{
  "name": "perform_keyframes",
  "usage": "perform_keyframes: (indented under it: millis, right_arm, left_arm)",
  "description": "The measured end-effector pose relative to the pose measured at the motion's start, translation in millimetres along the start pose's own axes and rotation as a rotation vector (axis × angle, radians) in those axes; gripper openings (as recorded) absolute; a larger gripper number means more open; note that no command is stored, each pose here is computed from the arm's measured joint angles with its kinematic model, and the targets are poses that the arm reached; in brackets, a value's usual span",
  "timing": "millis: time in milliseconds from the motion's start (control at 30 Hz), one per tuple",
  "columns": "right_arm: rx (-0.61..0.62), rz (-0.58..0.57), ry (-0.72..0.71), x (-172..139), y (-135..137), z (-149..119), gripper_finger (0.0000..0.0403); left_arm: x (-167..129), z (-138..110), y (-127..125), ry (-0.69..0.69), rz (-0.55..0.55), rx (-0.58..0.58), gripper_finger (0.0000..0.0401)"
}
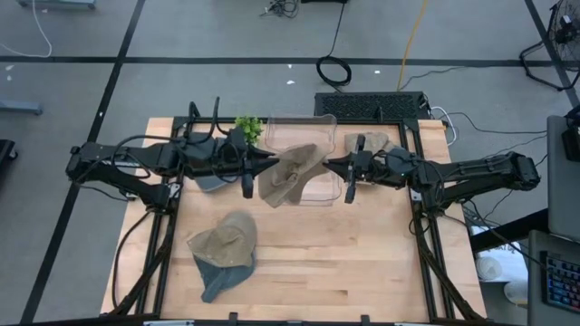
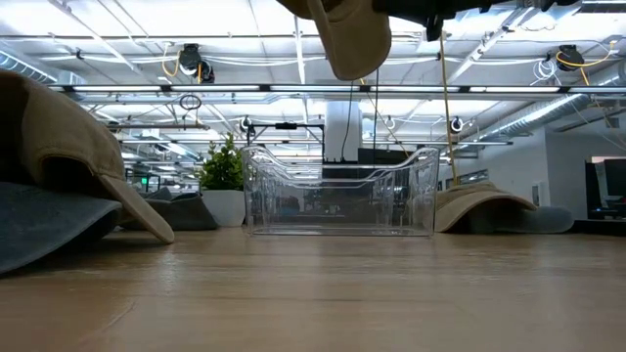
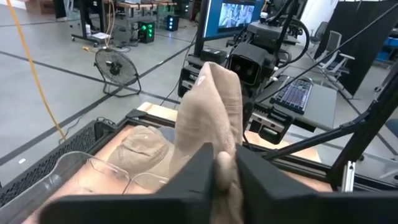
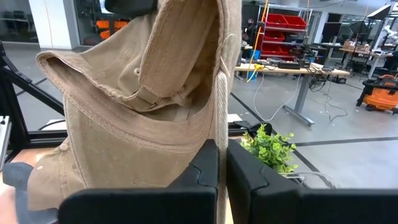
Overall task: Pick & Place hat
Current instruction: Put the bottom right brown cap into the bottom transparent bin
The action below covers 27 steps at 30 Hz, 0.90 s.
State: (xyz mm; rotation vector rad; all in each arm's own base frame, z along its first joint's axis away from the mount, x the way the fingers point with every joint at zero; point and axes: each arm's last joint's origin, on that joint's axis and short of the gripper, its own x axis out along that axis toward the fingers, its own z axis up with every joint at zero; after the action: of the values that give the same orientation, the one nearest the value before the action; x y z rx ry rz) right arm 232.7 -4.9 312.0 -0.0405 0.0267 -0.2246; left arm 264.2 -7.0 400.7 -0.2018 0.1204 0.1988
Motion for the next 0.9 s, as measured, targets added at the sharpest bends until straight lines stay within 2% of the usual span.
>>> perform_keyframes:
  millis: [33, 167, 433, 633, 900]
  right_arm:
    - [0.000, 0.000, 0.000, 0, 0, 0, 0.0000]
    - [0.000, 0.000, 0.000, 0, 0, 0, 0.0000]
    - [0.005, -0.002, -0.018, 0, 0, 2, 0.0014]
    - [0.017, -0.001, -0.009, -3, -1, 2, 0.0085]
    - [0.091, 0.026, 0.017, -14, -2, 5, 0.0198]
  left_arm:
    - [0, 0, 0, 0.001, -0.002, 0.001, 0.0025]
    - [-1, 0, 0, 0.005, -0.008, 0.015, 0.0029]
    - [-2, -3, 1, 0.036, -0.003, 0.205, 0.0027]
    - [-3, -3, -5, 0.021, -0.022, 0.445, 0.0027]
    - [-6, -2, -15, -0.017, -0.027, 0.887, 0.0027]
